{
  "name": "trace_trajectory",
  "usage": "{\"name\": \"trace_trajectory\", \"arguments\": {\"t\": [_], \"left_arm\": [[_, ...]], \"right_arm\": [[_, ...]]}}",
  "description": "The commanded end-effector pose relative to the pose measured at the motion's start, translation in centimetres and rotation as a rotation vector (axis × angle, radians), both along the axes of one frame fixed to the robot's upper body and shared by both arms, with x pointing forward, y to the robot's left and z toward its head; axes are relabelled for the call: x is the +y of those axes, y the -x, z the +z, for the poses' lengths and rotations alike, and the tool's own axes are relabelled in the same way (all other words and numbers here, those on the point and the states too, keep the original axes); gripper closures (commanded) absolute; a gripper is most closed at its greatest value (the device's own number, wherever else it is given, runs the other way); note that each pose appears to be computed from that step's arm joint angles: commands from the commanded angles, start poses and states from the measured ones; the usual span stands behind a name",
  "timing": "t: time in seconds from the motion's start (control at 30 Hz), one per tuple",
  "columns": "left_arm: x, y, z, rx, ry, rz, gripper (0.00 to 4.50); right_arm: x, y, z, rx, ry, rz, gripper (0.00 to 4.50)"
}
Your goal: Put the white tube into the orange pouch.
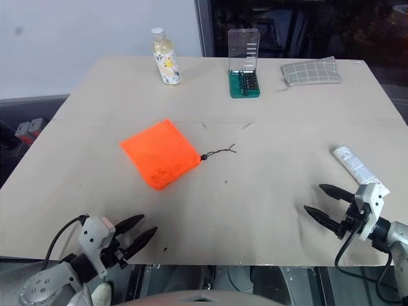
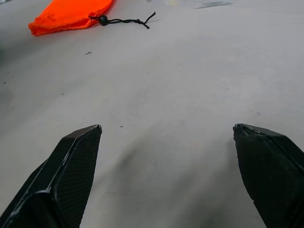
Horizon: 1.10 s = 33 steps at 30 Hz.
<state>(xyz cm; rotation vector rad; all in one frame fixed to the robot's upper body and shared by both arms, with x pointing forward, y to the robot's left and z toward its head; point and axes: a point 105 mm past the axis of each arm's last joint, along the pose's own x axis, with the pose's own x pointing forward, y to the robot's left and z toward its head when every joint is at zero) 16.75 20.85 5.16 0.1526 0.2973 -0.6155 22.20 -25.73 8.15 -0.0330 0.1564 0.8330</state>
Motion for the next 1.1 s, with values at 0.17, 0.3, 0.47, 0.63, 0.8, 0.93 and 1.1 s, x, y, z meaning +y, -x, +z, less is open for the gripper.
{"name": "trace_trajectory", "arguments": {"t": [0.17,0.3,0.47,0.63,0.8,0.93,1.1], "left_arm": [[-0.6,0.4,-0.2,0.021,0.028,0.001,1.79],[-0.6,0.3,-0.1,0.015,0.03,0.003,1.79],[-0.7,0.1,0.4,-0.011,0.038,-0.003,1.79],[-0.8,0.0,0.6,-0.019,0.047,-0.011,1.79],[-0.8,-0.4,1.3,-0.049,0.071,-0.003,1.79],[-1.3,-1.3,2.4,-0.122,0.031,-0.041,0.52],[-2.1,-3.3,3.8,-0.206,-0.034,-0.055,0.02]], "right_arm": [[0.8,-0.3,0.7,-0.037,-0.009,0.005,0.0],[0.8,-0.3,0.8,-0.042,-0.014,0.006,0.0],[0.6,-0.3,0.8,-0.041,-0.015,0.001,0.0],[0.6,-0.2,0.6,-0.036,-0.017,-0.002,0.0],[0.5,0.0,0.6,-0.034,-0.023,-0.003,0.0],[0.4,0.2,0.7,-0.014,-0.041,0.004,0.0],[0.0,0.5,0.0,0.078,-0.028,-0.017,0.0]]}}
